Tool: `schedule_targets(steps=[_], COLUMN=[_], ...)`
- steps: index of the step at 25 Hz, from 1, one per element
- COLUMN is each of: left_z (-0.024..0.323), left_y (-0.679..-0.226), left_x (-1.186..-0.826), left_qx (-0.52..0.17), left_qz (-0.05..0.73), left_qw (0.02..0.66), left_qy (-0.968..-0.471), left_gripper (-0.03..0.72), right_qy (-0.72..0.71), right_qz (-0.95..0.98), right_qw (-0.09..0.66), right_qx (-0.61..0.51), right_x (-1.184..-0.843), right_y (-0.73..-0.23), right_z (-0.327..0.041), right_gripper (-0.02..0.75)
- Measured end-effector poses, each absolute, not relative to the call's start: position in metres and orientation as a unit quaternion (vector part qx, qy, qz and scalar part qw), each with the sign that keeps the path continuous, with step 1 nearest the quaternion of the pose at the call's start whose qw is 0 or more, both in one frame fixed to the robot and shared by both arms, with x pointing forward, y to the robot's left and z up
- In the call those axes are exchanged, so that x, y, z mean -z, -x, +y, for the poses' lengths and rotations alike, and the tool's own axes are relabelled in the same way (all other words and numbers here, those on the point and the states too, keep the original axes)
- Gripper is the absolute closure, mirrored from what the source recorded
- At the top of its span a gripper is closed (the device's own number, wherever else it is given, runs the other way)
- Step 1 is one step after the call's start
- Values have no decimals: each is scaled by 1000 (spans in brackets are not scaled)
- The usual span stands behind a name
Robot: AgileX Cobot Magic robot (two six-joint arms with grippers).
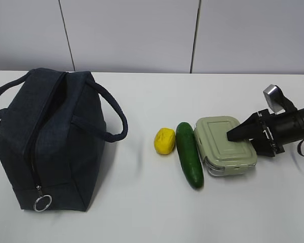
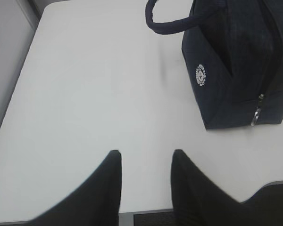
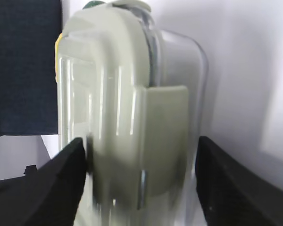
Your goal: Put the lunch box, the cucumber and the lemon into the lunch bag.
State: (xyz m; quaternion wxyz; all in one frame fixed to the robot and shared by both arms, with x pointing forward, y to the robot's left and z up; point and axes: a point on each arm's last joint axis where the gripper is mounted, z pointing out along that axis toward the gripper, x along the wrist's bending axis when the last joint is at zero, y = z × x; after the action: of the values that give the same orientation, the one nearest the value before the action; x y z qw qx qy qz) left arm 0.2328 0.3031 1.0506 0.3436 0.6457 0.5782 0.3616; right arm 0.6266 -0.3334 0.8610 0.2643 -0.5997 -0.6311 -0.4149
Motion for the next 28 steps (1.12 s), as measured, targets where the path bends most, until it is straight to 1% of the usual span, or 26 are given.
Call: schedule_targets(steps=[5,8,13,17,20,24,28], left_z=[303,303,303,303,299,287,278], left_y=[-233,-233,-233,-238,-251,-274,-312], left_x=[-1051,-1051,-1051,-1051,-1060,-1083,-1100], left_qx=[-362,-362,-362,-347,-309,-239,-166], left_qz=[578,578,578,585,597,607,627], left_qw=[344,344,344,331,319,344,338], left_qy=[-646,-646,-646,-654,-668,-675,-682], left_gripper=[451,450,450,450,451,452,452], right_qy=[596,595,594,595,595,595,599], right_qz=[-630,-629,-629,-628,-628,-628,-623], right_qw=[276,278,280,280,280,280,283], right_qx=[415,417,417,417,417,417,414], right_x=[-862,-863,-863,-863,-863,-863,-863], right_y=[-625,-625,-625,-625,-625,-625,-625], right_z=[-333,-332,-332,-332,-332,-332,-332], right_gripper=[300,337,349,351,351,351,351])
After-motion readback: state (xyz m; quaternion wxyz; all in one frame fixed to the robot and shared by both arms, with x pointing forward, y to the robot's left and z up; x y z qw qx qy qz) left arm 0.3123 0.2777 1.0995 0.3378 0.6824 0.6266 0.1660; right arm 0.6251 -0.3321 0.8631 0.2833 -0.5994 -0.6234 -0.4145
